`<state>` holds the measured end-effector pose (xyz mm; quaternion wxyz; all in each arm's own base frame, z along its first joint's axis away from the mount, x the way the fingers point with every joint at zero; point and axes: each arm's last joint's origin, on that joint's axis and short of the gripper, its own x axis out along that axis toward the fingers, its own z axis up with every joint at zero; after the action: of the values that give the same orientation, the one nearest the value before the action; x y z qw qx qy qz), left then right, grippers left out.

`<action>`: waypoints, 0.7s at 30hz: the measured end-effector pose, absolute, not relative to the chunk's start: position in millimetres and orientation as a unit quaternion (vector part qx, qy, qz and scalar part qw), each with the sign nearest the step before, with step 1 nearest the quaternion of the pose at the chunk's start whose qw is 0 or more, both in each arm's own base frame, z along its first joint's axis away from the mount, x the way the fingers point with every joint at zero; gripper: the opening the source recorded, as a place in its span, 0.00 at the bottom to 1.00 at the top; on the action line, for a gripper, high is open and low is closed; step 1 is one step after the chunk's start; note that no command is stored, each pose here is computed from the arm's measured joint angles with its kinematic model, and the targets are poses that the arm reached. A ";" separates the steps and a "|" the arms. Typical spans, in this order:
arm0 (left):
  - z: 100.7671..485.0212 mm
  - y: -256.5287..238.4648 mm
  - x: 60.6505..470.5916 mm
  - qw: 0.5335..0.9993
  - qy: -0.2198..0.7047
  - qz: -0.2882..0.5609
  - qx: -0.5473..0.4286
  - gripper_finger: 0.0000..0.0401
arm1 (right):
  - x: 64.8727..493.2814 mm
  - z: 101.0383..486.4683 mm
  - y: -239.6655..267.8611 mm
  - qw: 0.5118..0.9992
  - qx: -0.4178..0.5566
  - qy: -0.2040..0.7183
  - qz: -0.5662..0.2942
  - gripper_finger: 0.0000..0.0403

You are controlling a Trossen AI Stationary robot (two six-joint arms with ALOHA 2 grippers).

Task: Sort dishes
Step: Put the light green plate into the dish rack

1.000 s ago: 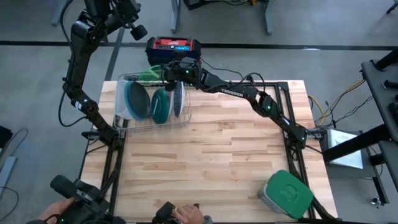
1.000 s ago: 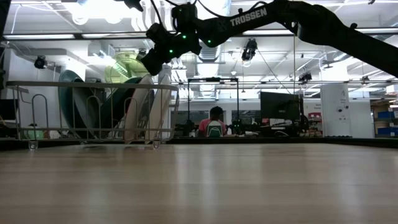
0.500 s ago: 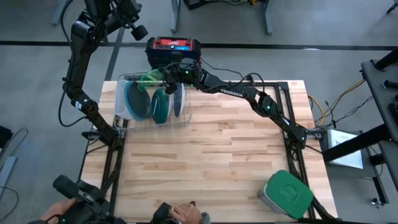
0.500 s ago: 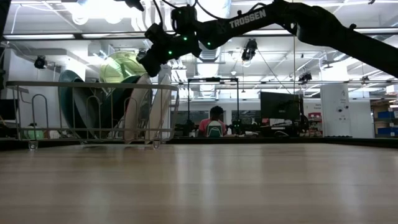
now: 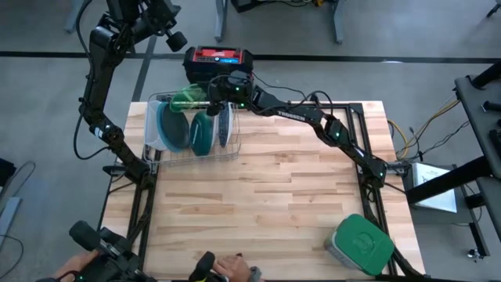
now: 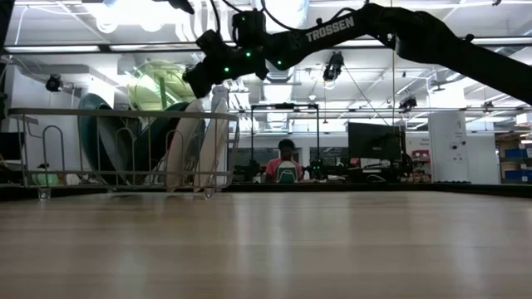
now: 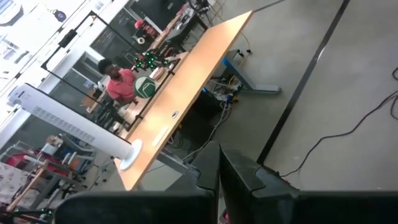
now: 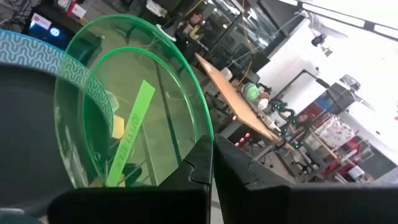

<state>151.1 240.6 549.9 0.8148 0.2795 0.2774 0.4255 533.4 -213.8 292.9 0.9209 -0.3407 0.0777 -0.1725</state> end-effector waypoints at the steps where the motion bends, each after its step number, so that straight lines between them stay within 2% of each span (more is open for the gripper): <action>1: 549.9 240.6 151.1 0.815 0.277 0.426 0.279 0.00 | 534.7 289.8 -214.3 0.920 -0.342 0.078 -0.172 0.00; 6: 549.8 240.6 151.2 0.816 0.276 0.425 0.278 0.00 | 539.3 285.0 -213.5 0.903 -0.388 0.060 -0.174 0.00; 12: 549.5 240.7 151.4 0.818 0.275 0.424 0.276 0.00 | 541.4 280.6 -215.1 0.904 -0.392 0.044 -0.168 0.00; 21: 548.9 240.6 151.3 0.819 0.277 0.424 0.271 0.00 | 541.3 264.6 -224.4 0.905 -0.375 0.085 -0.183 0.00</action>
<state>151.3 240.6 548.9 0.8187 0.2714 0.2768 0.4236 541.3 -224.4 264.6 0.9048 -0.3750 0.0854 -0.1828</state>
